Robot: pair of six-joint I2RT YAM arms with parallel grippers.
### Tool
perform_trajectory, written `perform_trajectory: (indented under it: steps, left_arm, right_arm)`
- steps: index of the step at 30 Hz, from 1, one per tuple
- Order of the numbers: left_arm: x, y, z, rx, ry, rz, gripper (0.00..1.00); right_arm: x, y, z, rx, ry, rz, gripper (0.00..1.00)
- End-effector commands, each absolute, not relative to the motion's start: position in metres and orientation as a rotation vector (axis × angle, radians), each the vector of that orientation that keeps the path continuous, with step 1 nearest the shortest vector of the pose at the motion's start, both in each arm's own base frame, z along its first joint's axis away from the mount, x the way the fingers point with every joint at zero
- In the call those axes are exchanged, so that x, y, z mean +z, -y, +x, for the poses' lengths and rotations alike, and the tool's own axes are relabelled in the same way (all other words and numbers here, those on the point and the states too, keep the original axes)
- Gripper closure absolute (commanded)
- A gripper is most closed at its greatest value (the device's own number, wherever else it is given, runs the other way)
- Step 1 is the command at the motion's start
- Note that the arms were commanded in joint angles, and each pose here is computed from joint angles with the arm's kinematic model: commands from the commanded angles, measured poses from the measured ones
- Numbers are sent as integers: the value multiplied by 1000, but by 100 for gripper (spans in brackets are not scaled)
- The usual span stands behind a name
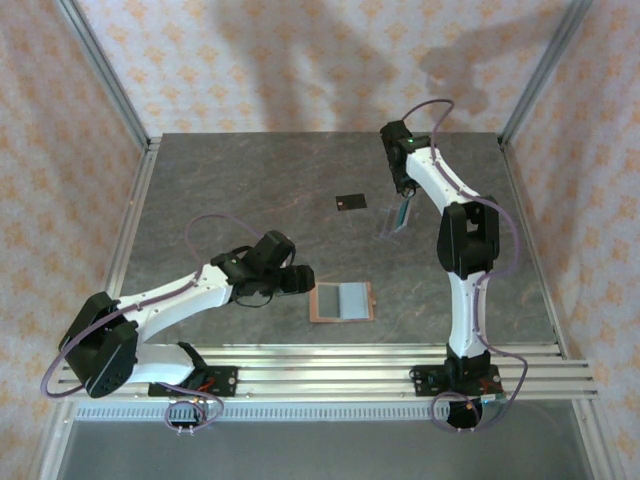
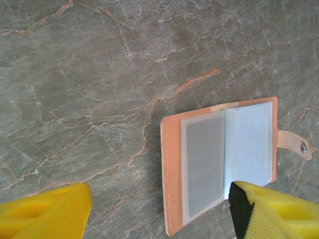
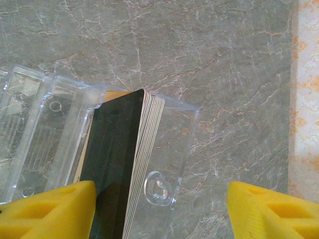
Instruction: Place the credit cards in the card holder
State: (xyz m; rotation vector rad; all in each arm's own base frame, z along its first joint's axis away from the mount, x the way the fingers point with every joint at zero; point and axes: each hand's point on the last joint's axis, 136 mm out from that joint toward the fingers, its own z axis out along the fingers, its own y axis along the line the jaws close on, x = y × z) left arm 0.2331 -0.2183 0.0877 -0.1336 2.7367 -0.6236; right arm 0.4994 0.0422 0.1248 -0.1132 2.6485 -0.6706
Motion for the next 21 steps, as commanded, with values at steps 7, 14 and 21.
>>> perform_trajectory:
  steps: [7, 14, 21]
  left_arm:
    - [83, 220, 235, -623, -2755, -120, 26]
    - [80, 220, 234, -624, -2764, -116, 27]
    - [79, 220, 233, -620, -2771, -110, 27]
  right_arm:
    - [153, -32, 491, -701, -2613, -92, 46]
    - [150, -34, 490, -686, -2628, -102, 60]
    - [147, -36, 489, -672, -2638, -102, 88]
